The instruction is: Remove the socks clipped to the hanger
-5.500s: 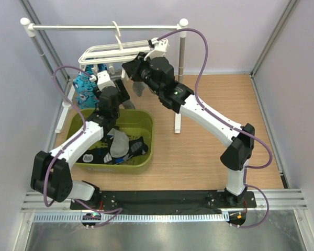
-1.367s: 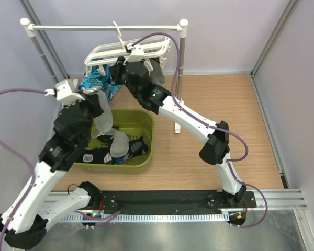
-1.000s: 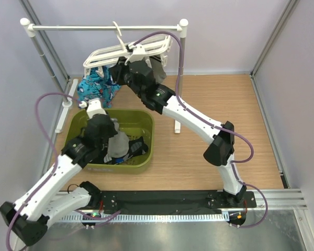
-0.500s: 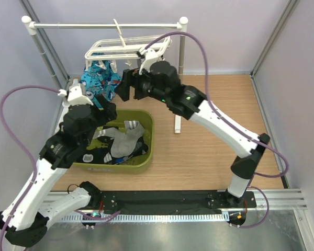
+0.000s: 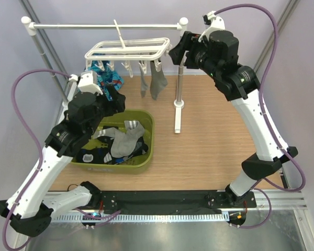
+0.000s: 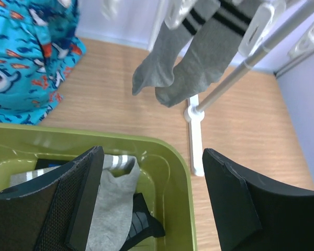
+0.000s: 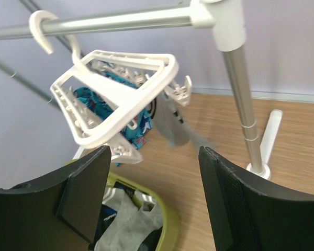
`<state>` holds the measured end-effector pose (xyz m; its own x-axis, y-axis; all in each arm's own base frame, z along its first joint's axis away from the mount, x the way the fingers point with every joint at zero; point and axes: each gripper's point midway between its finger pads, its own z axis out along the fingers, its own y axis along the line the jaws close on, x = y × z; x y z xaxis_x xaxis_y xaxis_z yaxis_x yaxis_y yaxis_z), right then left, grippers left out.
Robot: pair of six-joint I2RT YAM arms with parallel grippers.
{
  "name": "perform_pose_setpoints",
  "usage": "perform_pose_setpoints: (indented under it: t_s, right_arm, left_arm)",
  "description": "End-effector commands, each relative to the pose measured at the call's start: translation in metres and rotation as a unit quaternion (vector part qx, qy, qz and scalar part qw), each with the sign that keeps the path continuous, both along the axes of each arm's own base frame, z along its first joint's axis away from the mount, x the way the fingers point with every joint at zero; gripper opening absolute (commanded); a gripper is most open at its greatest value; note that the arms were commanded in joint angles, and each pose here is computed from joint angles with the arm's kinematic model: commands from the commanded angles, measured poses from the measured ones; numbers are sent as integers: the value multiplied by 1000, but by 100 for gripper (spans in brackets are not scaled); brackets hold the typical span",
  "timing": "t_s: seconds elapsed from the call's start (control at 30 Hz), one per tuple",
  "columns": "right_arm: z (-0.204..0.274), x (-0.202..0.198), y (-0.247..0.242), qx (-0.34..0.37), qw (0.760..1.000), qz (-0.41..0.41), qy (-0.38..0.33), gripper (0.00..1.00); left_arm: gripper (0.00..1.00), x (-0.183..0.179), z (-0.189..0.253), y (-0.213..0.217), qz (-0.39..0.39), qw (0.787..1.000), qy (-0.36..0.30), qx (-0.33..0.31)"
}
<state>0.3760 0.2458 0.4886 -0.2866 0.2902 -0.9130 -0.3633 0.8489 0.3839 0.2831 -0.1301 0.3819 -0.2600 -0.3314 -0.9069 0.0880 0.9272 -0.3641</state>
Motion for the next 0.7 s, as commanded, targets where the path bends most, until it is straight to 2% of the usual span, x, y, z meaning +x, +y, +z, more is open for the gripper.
perform_pose_setpoints:
  t_s: [0.0,0.17,0.33,0.47,0.67]
  right_arm:
    - [16,19,-3,19,999,-19,-24,75]
    - [25,45,3,43,997,-38,-55,73]
    - [27,66,2,58,993,-73,-72,72]
    - [20,75,12,60,994,-61,-71,70]
    - [7,68,31,74,996,-11,-53,50]
  left_arm:
    - [80,0,10,-15,-41,999,-14,-2]
    - [80,-1,8,-33,-90,996,-12,6]
    - [80,-1,2,-40,-106,994,-5,2]
    - [79,-2,-7,-49,-125,992,6,-3]
    - [79,-4,-4,-47,-123,992,1,-5]
